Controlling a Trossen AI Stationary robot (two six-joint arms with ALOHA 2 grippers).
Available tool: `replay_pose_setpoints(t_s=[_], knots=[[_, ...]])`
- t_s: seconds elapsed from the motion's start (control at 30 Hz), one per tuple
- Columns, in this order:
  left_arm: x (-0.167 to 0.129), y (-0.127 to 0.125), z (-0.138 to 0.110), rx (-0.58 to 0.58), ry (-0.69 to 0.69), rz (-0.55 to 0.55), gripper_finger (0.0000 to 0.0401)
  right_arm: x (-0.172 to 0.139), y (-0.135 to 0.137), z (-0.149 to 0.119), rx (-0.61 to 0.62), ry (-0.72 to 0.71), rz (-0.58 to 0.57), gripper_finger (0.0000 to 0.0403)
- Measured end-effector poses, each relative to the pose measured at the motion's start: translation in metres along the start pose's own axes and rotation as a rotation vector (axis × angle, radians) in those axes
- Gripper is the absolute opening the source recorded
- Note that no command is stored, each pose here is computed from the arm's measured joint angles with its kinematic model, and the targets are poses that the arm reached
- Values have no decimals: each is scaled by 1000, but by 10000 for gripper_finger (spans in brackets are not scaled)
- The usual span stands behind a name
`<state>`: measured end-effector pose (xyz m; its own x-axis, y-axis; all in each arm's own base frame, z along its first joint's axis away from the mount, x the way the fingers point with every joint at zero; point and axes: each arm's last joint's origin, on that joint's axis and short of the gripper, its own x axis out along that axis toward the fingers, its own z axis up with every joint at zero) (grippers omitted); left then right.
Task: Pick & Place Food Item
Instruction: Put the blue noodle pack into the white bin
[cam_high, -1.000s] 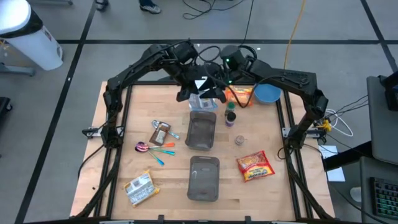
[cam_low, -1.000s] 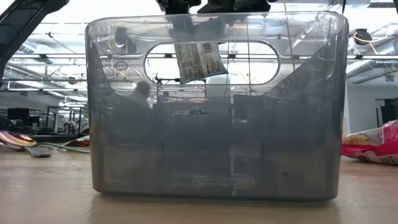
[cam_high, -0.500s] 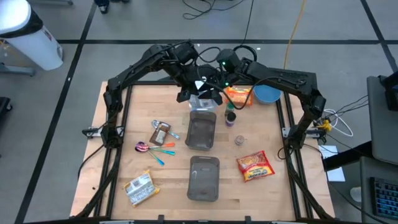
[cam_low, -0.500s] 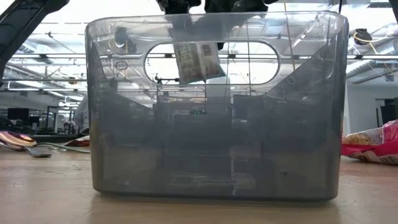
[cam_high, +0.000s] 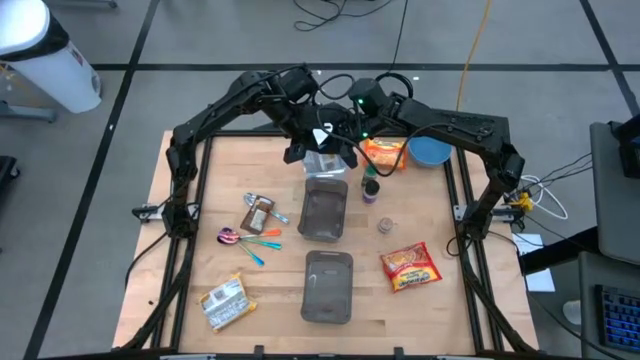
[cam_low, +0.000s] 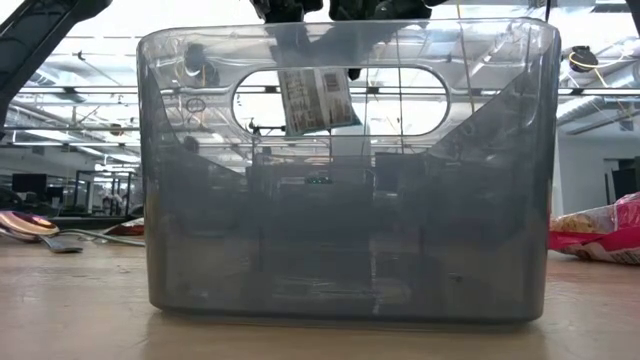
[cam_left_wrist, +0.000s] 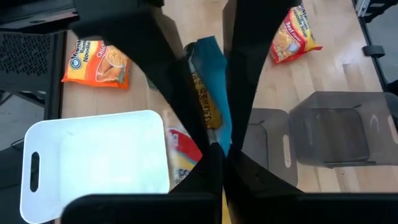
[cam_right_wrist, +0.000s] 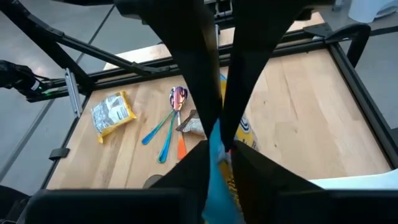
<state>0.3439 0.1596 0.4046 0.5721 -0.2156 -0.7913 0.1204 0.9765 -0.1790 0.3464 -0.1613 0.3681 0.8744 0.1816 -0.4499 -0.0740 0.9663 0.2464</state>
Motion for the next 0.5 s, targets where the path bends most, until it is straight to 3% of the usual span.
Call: replay_pose_setpoints(t_s=[0.2, 0.5], knots=[[-1, 0, -1, -3, 14, 25, 3, -1, -1, -1, 1, 4, -5, 6], [-1, 2, 0, -3, 24, 77, 7, -3, -4, -1, -16, 2, -15, 0]])
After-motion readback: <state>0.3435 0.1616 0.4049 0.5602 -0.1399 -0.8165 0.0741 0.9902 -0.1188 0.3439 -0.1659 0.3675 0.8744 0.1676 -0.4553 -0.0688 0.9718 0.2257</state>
